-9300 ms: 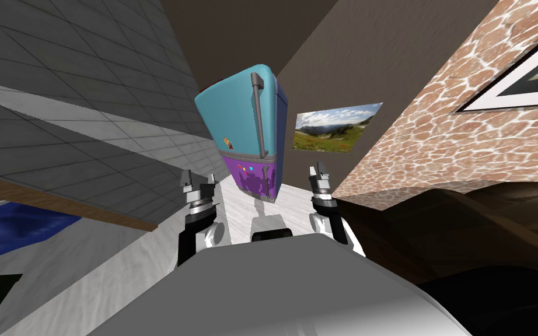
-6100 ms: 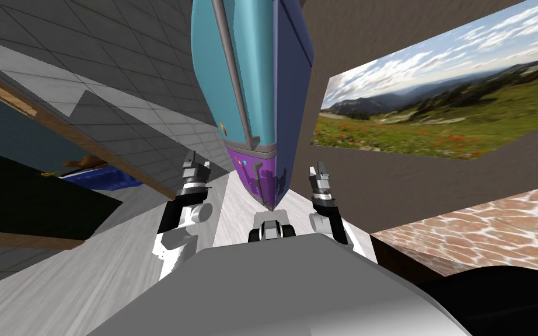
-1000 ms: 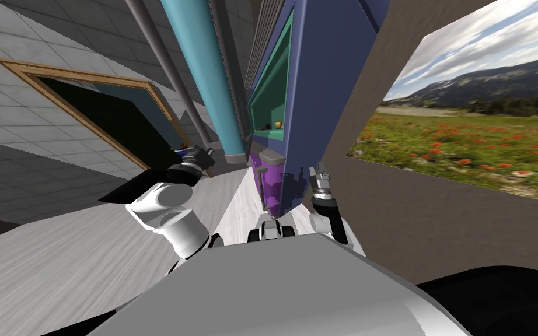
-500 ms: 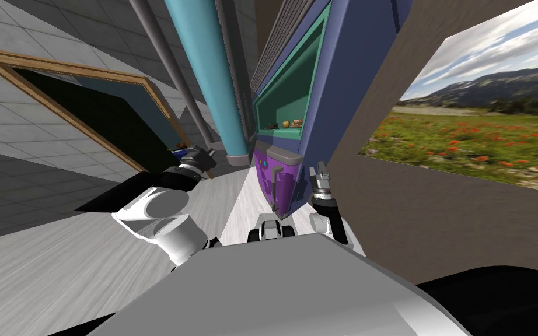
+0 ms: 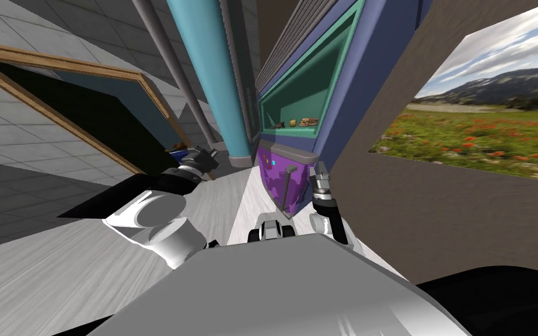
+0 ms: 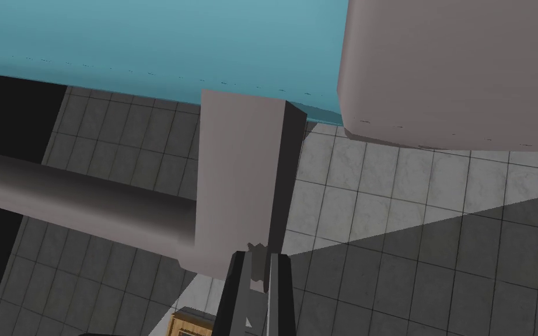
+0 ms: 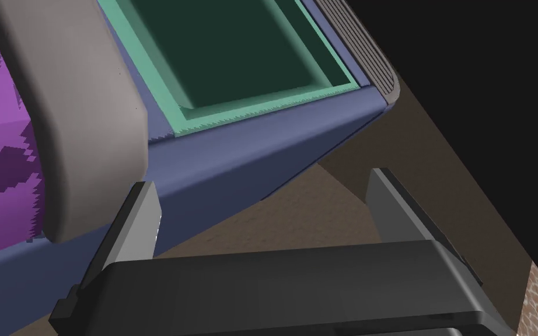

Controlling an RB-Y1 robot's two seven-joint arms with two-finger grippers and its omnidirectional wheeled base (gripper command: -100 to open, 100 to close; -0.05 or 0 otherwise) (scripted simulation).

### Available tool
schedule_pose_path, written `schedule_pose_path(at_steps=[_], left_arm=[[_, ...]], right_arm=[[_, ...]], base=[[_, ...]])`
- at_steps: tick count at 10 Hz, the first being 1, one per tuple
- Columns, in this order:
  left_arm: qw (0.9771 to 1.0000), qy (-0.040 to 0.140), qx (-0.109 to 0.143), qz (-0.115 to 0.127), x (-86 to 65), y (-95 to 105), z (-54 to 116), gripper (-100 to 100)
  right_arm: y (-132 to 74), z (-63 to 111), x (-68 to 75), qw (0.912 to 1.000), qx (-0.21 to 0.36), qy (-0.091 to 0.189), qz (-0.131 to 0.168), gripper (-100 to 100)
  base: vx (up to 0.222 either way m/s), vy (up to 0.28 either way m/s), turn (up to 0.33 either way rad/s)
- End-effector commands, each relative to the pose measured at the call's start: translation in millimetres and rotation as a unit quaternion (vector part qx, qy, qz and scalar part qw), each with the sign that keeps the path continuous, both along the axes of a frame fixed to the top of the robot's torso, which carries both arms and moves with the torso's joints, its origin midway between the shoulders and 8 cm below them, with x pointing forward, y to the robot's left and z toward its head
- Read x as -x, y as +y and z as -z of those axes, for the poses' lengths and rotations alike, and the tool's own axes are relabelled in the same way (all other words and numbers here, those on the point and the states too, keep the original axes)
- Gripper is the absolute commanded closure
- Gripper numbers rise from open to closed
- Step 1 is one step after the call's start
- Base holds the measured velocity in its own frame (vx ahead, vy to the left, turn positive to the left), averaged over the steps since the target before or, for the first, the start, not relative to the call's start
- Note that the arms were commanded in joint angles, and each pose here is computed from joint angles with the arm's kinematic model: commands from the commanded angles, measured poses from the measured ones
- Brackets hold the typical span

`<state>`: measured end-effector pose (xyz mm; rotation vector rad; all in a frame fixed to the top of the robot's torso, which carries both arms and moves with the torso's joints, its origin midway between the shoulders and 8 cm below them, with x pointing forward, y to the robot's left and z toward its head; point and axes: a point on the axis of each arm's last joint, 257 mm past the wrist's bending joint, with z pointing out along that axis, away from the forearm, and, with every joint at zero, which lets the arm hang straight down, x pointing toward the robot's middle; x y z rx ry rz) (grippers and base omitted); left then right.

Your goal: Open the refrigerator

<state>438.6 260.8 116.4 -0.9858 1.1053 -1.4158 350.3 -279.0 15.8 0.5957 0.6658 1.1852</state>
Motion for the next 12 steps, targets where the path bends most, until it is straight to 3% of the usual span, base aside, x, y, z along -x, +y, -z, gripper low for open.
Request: schedule_pose_path(at_steps=[1, 5, 8, 12], left_arm=[[0.9997, -0.007, 0.000, 0.023, 1.7, -14.5, -3.9, 100], [0.9978, -0.010, 0.000, 0.065, 4.3, -40.5, -5.4, 100], [0.9968, -0.010, 0.001, 0.079, 5.6, -49.0, -5.9, 100], [0.9926, -0.013, 0.002, 0.121, 10.6, -74.3, -7.0, 100]], right_arm=[[0.0, 0.0, 0.0, 1.0000, 0.000, 0.000, 0.000, 0], [-0.1, 0.1, 0.0, 1.0000, 0.000, 0.000, 0.000, 0], [-0.1, 0.1, 0.0, 1.0000, 0.000, 0.000, 0.000, 0], [-0.1, 0.1, 0.0, 1.0000, 0.000, 0.000, 0.000, 0]], base=[[0.072, 0.353, -0.088], [0.070, 0.352, -0.081], [0.098, 0.307, -0.053], [0.049, 0.373, -0.103]])
